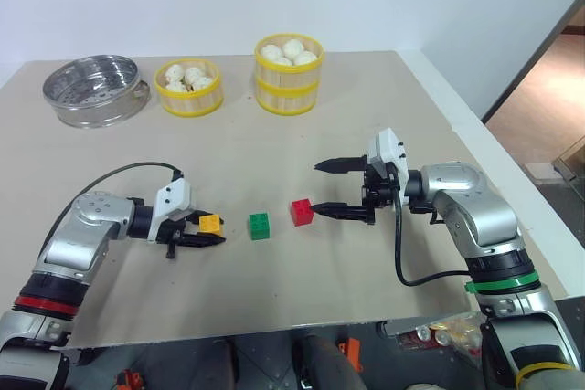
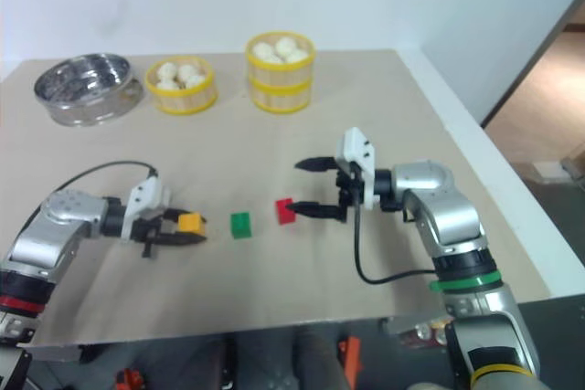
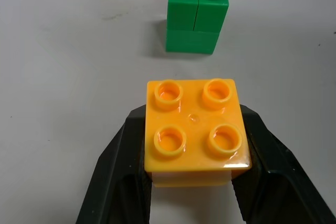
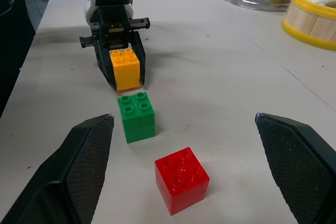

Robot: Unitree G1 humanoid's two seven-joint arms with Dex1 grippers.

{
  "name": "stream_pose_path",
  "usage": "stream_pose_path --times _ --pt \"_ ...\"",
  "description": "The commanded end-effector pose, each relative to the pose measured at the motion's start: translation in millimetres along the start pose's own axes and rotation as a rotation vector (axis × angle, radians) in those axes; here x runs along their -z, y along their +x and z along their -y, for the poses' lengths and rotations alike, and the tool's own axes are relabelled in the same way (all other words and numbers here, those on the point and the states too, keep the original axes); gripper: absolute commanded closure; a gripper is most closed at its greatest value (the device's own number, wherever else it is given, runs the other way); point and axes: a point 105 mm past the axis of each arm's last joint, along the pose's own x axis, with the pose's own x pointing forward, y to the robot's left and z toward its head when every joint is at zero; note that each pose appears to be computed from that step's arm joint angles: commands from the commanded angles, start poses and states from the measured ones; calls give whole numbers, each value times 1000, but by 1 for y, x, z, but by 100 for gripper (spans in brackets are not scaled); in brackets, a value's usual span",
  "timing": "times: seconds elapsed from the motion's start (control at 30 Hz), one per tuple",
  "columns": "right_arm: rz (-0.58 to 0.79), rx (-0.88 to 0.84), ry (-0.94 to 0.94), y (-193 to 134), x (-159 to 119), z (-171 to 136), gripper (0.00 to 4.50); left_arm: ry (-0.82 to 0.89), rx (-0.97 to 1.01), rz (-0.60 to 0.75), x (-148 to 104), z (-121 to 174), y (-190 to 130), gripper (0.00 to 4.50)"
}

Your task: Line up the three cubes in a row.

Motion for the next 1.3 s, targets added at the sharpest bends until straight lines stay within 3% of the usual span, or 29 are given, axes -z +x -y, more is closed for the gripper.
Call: stream_pose_path --times 0.03,0.3,0.37,0.57,0.7,0.83,0.97,1.1,1.2,1.3 --pt "23 1 -57 -4 -16 0 0 37 1 7 -6 -2 -1 313" --pt "19 -2 -53 -3 -15 0 0 30 42 -51 0 -2 -4 313" --pt "19 0 -53 -3 -15 0 0 29 34 -55 0 -5 -5 208" --pt "17 3 -51 -4 -14 0 0 46 11 -40 -5 -9 -5 11" --pt "24 8 -49 -4 -15 1 0 57 -28 -7 -13 -14 -9 5" --pt "77 31 -27 -6 -25 3 0 -12 -94 126 -44 -19 -25 5" --pt "140 71 22 -11 -39 8 0 -45 -134 165 -61 -16 -40 5" --pt "181 191 25 -22 -45 25 0 -113 -277 281 -78 -24 -55 5" --pt "139 412 -50 -31 -26 49 0 -125 -533 350 -66 -44 -67 5" --pt "93 477 -63 -32 -4 49 0 -174 -767 360 -45 -59 -78 5"
